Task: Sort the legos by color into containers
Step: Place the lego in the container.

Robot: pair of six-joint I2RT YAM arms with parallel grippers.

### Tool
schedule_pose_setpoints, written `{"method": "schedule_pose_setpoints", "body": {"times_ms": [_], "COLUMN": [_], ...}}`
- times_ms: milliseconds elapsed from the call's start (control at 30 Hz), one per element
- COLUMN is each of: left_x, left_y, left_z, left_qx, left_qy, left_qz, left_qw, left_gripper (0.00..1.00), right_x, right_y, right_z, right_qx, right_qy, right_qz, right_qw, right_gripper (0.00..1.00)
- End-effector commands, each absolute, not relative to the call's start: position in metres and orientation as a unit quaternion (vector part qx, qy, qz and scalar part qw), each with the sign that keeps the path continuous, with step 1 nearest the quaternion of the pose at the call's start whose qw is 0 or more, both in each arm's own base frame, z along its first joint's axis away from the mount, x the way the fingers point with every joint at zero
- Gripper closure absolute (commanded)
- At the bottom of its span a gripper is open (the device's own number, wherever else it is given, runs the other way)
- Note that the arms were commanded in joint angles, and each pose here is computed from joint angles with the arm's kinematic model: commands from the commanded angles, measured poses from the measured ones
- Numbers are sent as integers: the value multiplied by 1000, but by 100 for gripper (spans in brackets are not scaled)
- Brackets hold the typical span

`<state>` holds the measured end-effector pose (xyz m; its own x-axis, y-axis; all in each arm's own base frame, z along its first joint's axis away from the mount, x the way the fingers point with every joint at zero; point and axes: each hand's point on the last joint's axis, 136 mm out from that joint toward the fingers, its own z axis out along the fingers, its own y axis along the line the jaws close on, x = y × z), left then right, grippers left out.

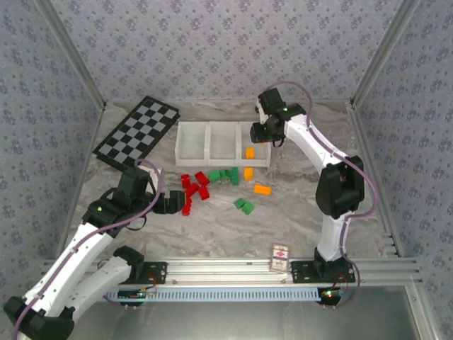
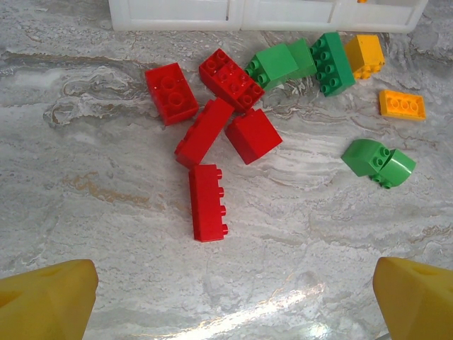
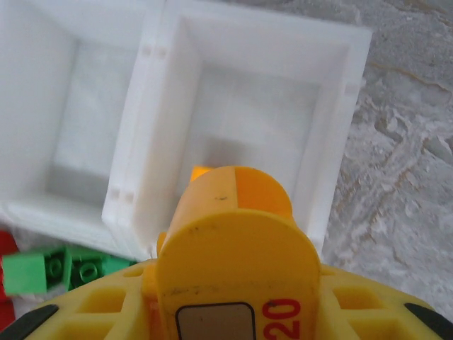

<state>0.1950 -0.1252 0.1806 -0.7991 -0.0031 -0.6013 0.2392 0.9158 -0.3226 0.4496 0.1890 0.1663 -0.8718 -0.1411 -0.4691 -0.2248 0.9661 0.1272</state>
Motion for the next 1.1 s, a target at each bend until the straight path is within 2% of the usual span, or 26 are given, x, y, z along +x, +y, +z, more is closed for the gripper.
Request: {"method": "schedule_pose_setpoints", "body": {"times_ms": [0,400,700,1067], "left_x": [193,193,193,193], "left_y": [-125,-126,-126,-127], "left_z": [181,181,181,181], "left_qx": [64,66,66,67], "left_qy": [927,926,926,926], "left_qz": [-195,-196,-197,-198], "left_qw": [315,315,315,314], "left_gripper": [0,0,0,0], "right_x": [457,492,495,489], "right_y": [198,221,224,224], "right_z": [142,109,98,114], "right_qx": [-65,-42,-41,-52], "right_qy": [972,976,976,974], "right_qz": [129,150,151,149], "right_qw": [183,153,149,160], "right_gripper": [62,62,53,43]}}
